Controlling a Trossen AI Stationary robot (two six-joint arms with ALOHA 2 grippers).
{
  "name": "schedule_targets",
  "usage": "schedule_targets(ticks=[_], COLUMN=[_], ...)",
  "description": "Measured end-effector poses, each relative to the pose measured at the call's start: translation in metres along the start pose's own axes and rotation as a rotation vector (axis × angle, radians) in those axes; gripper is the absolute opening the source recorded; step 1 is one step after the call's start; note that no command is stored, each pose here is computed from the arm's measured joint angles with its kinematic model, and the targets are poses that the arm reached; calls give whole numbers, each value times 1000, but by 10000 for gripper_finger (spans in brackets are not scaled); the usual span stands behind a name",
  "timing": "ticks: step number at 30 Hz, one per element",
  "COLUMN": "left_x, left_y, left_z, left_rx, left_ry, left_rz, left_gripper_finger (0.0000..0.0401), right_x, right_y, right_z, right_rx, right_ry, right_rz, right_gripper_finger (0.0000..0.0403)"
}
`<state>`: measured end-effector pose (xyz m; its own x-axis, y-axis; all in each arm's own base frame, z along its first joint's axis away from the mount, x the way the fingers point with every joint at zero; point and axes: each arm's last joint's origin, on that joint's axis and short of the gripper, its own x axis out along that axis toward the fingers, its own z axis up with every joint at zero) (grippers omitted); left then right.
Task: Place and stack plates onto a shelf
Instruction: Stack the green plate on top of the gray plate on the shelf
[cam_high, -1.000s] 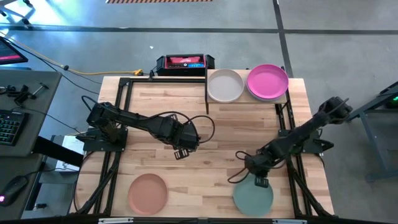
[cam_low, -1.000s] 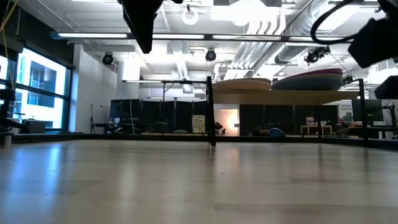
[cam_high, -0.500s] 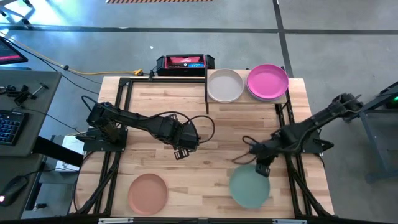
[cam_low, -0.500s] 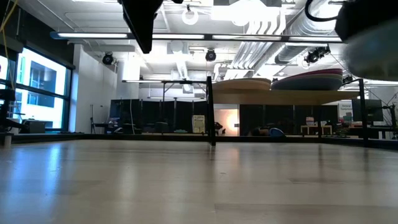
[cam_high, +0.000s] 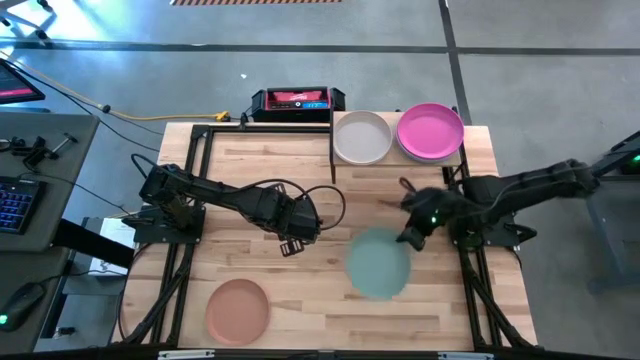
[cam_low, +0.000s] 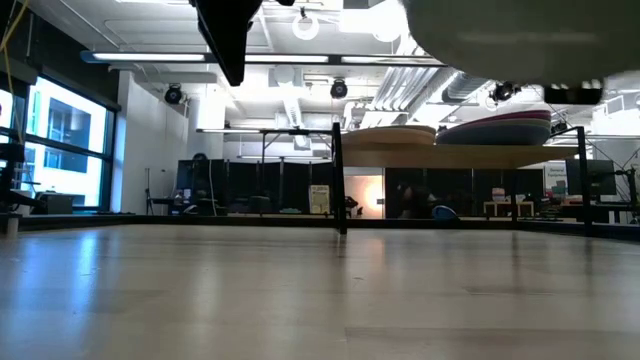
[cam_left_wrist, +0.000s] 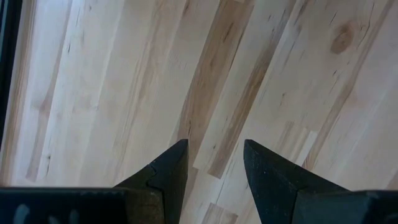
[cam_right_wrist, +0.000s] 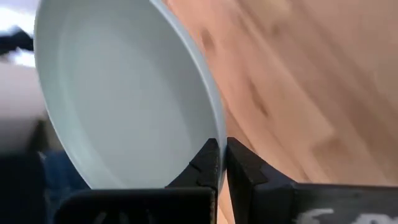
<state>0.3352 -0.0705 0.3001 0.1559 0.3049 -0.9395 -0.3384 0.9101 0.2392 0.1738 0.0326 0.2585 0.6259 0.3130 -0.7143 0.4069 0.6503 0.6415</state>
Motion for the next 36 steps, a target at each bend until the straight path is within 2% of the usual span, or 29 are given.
schedule_targets(ticks=[7,16,20,24,26,30,33,36], left_x=[2,2,2,2,2,2,2,2], left_y=[4,6,6,6,6,6,6,6], left_z=[2,3,3,3,3,3,3,3], left_rx=[-13,-11,-10,8,15,16,16,16], left_ry=[3,10,13,14,14,14,14,15], left_rz=[3,0,0,0,-1,-1,-1,-1], left_gripper_finger=[145,145,145,145,145,145,145,145], right_x=[-21,-41,-62,-91,-106,-128,-139,-145], right_y=[-5,-30,-28,-18,-14,-15,-16,-20], right_z=[32,54,69,87,96,114,131,149], right_rx=[22,107,81,15,-6,35,39,47], right_ry=[-266,-423,-491,-568,-571,-526,-514,-511], right_rz=[104,37,-27,-159,-243,-407,-457,-452], right_gripper_finger=[0,0,0,0,0,0,0,0])
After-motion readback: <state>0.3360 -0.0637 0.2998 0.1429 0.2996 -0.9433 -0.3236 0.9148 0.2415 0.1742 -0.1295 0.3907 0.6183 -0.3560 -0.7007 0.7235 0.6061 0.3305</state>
